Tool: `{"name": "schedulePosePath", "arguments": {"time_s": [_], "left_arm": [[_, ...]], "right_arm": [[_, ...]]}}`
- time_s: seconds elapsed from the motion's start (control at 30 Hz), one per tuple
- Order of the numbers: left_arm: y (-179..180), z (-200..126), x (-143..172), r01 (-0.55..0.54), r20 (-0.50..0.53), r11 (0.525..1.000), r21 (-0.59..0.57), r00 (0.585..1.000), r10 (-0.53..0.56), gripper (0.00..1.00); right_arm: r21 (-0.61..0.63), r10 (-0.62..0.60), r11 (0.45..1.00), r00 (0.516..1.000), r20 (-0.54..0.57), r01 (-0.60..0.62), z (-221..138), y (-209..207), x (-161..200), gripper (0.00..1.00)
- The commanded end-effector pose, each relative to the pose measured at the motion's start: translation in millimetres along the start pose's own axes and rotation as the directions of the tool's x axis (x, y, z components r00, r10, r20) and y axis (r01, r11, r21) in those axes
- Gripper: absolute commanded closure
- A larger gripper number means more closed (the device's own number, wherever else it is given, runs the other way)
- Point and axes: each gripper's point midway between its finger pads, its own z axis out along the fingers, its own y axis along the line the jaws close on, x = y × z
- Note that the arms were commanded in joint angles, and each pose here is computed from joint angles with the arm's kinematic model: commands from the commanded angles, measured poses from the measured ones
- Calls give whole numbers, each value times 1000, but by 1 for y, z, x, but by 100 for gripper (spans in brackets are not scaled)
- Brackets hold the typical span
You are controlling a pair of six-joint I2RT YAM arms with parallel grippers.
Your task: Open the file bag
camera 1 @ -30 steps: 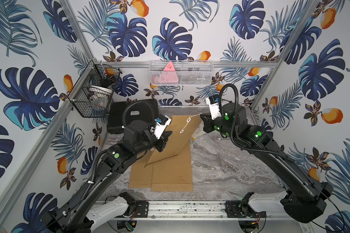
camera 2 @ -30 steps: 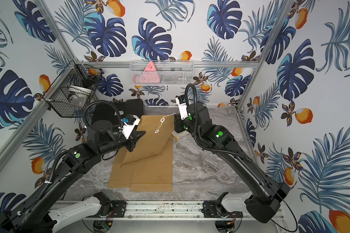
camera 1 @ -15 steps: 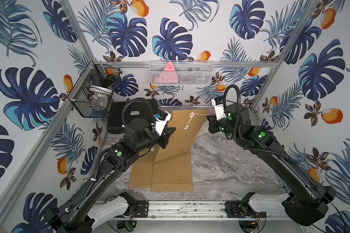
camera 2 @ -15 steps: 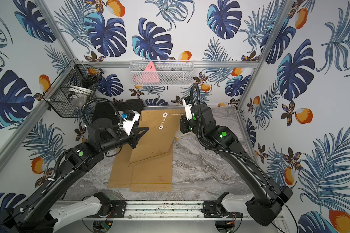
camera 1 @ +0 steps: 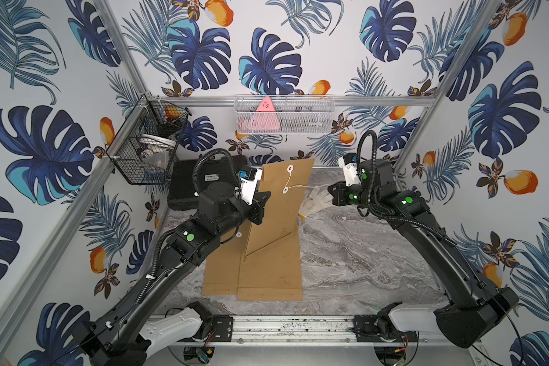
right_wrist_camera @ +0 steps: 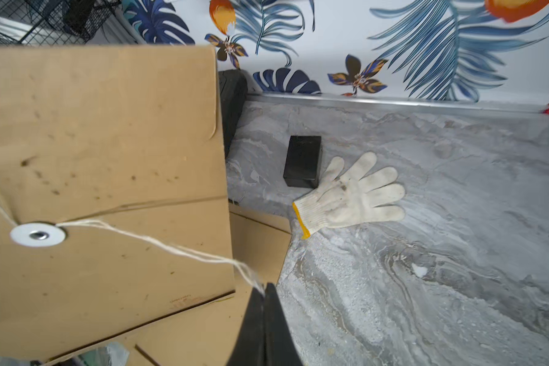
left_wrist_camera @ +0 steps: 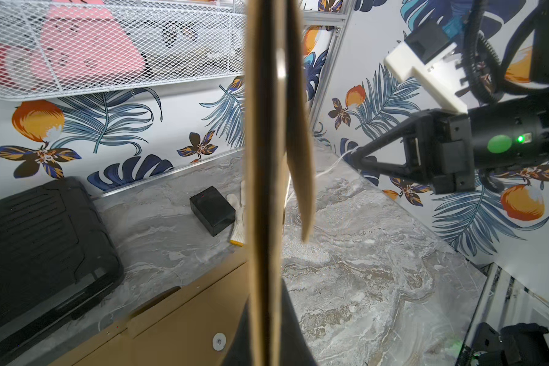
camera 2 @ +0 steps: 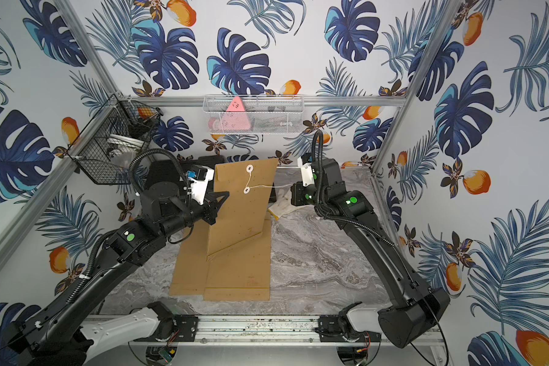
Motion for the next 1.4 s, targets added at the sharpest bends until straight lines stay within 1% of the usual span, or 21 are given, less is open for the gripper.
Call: {"name": "schedulePosePath", "arguments": {"time_s": [0.0,0.13,0.2,0.33,0.53,0.6,0.8,0.87,0.93,1.07,1.37], "left_arm": [[-7,-1,-15,39,61,998,39,997,-42,100],[-4,-1,-21,44,85,999,18,995,-45,100],[-6,0,-25,48,91,998,30,995,-50,100],[-12,5,-27,69,107,995,68,991,-76,100],[-13,8,-32,80,134,993,82,987,-90,100],[-14,6,-37,86,150,993,86,984,-98,100],[-20,-1,-50,102,182,988,119,975,-123,100],[-20,-1,-51,113,190,986,125,972,-136,100],[-18,-2,-53,123,202,985,119,968,-145,100],[-15,-3,-54,154,218,982,106,960,-174,100],[-9,2,-63,269,268,955,122,918,-292,100]], "right_arm": [[-48,28,998,1000,-8,-28,-1,7,5,100],[-83,28,996,999,16,-27,-5,11,7,100],[-122,19,992,1000,25,-16,-7,17,9,100],[-153,2,988,999,36,4,-8,22,12,100],[-172,-25,985,1000,11,27,-1,24,17,100],[-154,-34,987,999,0,33,2,21,20,100],[-24,-40,999,998,-49,39,12,-3,28,100],[2,-39,999,997,-64,39,14,-8,31,100],[-1,-35,999,997,-70,35,15,-7,31,100],[-49,-24,999,998,-58,21,13,3,31,100],[-87,-20,996,998,-65,14,11,14,41,100]]}}
